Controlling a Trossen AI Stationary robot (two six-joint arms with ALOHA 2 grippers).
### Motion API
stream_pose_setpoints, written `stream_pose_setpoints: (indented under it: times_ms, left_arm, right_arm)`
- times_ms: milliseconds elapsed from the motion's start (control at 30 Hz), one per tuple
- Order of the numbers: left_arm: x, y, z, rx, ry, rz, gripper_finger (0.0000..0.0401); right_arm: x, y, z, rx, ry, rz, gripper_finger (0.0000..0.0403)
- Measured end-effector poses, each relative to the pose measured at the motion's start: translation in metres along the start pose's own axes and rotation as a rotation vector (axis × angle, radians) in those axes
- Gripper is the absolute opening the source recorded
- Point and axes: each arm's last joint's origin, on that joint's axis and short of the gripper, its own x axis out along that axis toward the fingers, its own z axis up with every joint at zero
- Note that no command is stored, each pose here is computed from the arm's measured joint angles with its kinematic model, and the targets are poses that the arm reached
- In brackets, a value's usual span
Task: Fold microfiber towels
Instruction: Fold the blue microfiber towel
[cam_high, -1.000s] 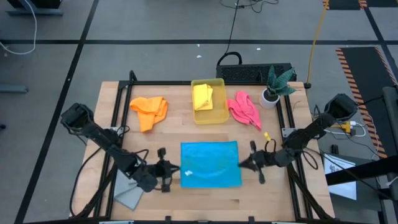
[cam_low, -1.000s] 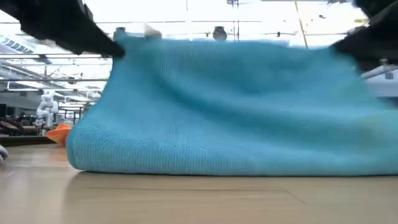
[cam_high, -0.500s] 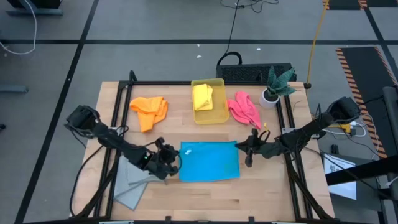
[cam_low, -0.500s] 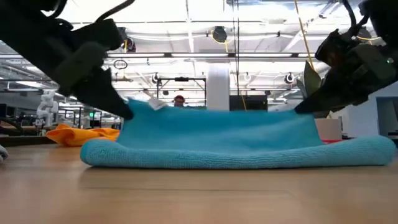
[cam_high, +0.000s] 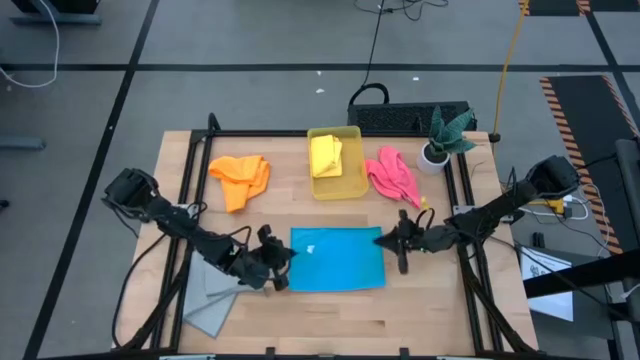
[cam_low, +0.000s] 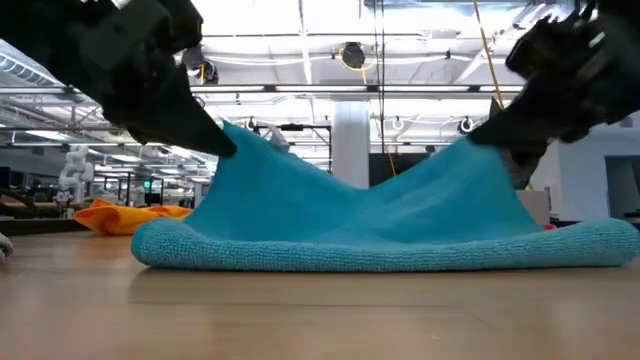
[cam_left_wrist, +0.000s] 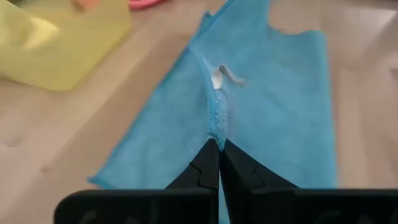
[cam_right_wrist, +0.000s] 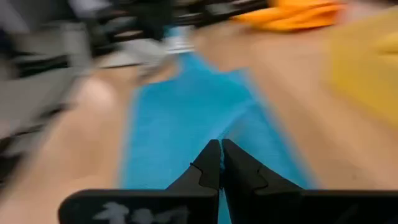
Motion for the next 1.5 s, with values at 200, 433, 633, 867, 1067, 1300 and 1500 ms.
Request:
stream_pose_setpoints:
  times_ms: [200, 433, 633, 867, 1067, 1300, 1500]
  left_arm:
    - [0.015, 0.015, -0.007, 0.012, 0.06, 0.112, 0.0004]
    - [0.035, 0.022, -0.016, -0.009, 0.096, 0.144, 0.0006]
    - [0.038, 0.022, -0.021, -0.017, 0.112, 0.153, 0.001]
    - [0.04, 0.025, -0.02, -0.016, 0.117, 0.165, 0.0013]
    - [0.042, 0.028, -0.019, -0.015, 0.117, 0.176, 0.0044]
    - [0.044, 0.039, -0.022, -0.039, 0.17, 0.243, 0.0094]
    - [0.045, 0.049, -0.022, -0.113, 0.192, 0.313, 0.0117]
  right_arm:
    - [0.005, -0.021, -0.01, 0.02, 0.082, -0.215, 0.0]
    - [0.012, -0.032, -0.022, 0.029, 0.155, -0.298, 0.0]
    - [0.016, -0.035, -0.025, 0.027, 0.172, -0.318, 0.0]
    - [0.017, -0.04, -0.025, 0.023, 0.18, -0.342, 0.0]
    - [0.017, -0.041, -0.025, -0.006, 0.185, -0.341, 0.0004]
    - [0.017, -0.041, -0.025, -0.051, 0.192, -0.337, 0.0059]
    - [0.014, -0.039, -0.017, -0.08, 0.151, -0.325, 0.011]
